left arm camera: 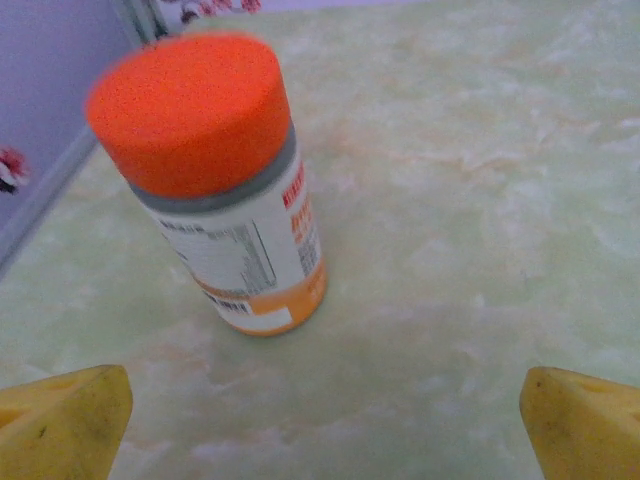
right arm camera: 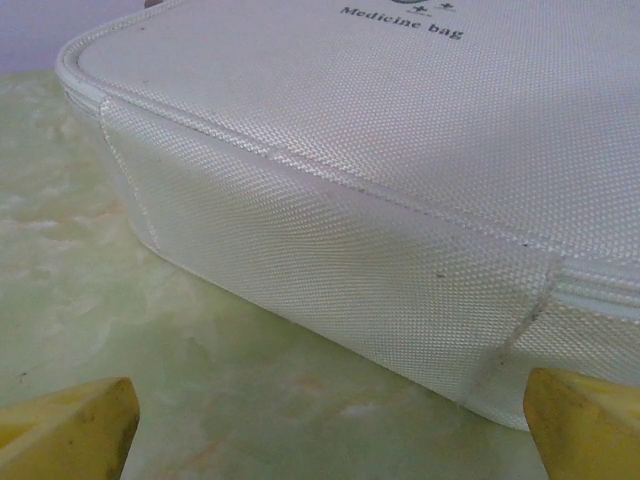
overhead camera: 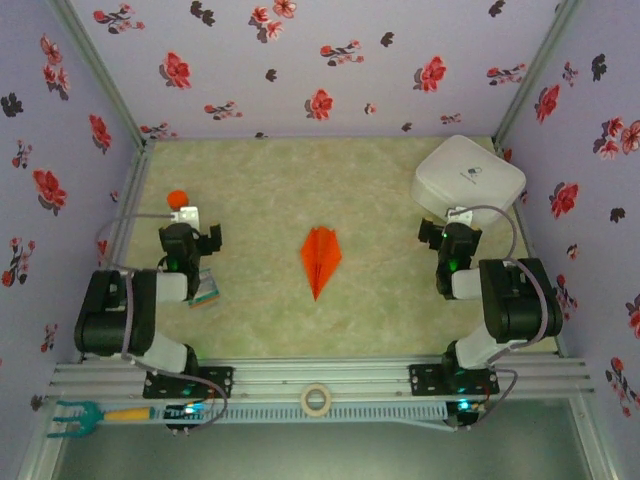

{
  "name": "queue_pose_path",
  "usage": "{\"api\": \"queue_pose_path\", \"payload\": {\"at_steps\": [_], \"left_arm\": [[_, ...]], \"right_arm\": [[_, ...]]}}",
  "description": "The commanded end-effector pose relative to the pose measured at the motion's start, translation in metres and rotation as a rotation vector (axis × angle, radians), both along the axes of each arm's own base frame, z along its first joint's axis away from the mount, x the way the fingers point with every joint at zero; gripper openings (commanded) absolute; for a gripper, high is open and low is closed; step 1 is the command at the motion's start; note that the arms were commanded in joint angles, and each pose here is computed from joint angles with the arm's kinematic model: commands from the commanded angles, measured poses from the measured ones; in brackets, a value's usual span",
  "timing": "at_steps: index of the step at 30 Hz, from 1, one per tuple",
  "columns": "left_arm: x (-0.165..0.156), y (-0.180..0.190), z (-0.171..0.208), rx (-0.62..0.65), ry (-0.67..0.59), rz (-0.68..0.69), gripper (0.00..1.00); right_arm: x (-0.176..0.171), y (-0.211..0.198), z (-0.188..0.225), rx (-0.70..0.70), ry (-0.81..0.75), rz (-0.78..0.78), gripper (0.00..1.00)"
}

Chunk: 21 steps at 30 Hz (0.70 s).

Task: Fold a paper plane with a square sheet of paper (pick it up from the middle)
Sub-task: Reset both arms

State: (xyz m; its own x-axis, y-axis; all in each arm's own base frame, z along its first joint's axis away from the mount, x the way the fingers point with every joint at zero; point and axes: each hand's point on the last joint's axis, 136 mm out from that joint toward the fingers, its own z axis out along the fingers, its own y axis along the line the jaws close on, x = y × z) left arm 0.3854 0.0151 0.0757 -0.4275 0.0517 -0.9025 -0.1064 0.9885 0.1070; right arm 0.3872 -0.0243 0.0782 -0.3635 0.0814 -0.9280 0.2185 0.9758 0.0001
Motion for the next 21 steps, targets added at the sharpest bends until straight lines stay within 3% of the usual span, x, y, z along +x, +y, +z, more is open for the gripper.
{"api": "queue_pose_path", "payload": {"at_steps": [1, 5, 21], "left_arm": [[0.011, -0.01, 0.021, -0.023, -0.112, -0.082, 1.0], [0.012, 0.008, 0.018, -0.068, -0.09, -0.013, 1.0], [0.012, 0.006, 0.02, -0.071, -0.095, -0.025, 1.0]], "right_arm": [[0.004, -0.005, 0.011, 0.014, -0.036, -0.033, 0.99], [0.004, -0.005, 0.011, 0.014, -0.035, -0.033, 0.99], [0.005, -0.005, 0.011, 0.014, -0.036, -0.033, 0.99]]}}
